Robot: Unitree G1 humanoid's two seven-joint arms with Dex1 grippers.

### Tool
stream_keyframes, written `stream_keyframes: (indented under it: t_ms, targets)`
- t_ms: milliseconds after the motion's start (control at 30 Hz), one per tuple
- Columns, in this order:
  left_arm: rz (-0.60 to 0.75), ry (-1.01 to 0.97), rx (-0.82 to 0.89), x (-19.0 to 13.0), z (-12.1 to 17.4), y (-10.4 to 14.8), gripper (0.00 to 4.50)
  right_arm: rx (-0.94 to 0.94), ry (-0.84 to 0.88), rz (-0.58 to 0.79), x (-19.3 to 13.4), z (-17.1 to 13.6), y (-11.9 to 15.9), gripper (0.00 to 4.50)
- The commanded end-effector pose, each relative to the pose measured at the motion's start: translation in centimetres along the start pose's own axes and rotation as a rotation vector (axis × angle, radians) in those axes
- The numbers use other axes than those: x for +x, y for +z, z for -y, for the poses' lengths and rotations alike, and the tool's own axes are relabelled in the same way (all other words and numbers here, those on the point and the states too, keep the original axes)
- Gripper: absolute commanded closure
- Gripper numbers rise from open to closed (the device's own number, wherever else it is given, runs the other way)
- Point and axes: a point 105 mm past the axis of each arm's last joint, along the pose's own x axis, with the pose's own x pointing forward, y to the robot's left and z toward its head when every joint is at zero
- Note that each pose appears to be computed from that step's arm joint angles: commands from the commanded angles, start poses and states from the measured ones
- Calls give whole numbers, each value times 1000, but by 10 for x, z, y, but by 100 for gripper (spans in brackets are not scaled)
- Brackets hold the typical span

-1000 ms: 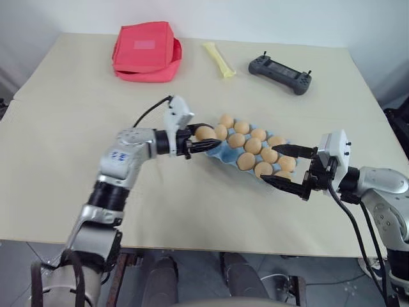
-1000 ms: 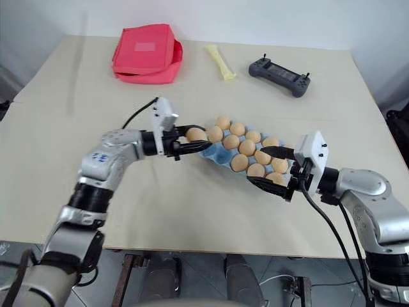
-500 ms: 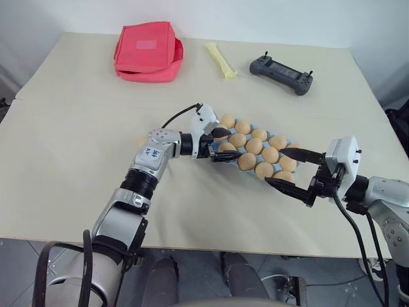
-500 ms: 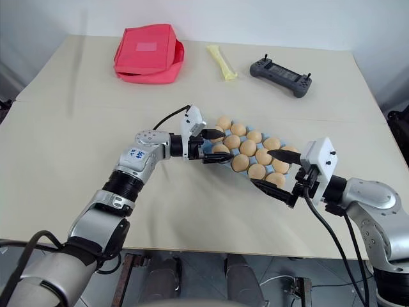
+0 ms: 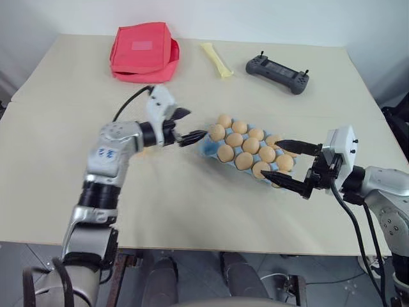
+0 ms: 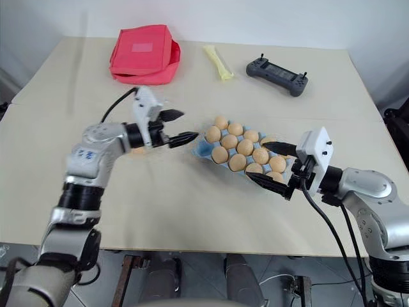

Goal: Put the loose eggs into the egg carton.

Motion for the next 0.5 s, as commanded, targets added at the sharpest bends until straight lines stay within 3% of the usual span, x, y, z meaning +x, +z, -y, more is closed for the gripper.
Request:
stream_keyframes:
  t_ms: [33, 233, 400, 500]
  targets:
    - [29, 179, -24, -39, -16, 3, 2, -18, 30, 8, 0, 0, 4, 0]
    - [-66, 458, -104, -112, -34, -32, 2, -20, 68, 7, 3, 1, 3, 0]
    - [-152, 515, -164, -145, -29, -50, 2, -22, 87, 7, 5, 3, 3, 0]
    - [-198, 477, -178, -145, -26, -57, 2, -22, 106, 5, 7, 1, 2, 0]
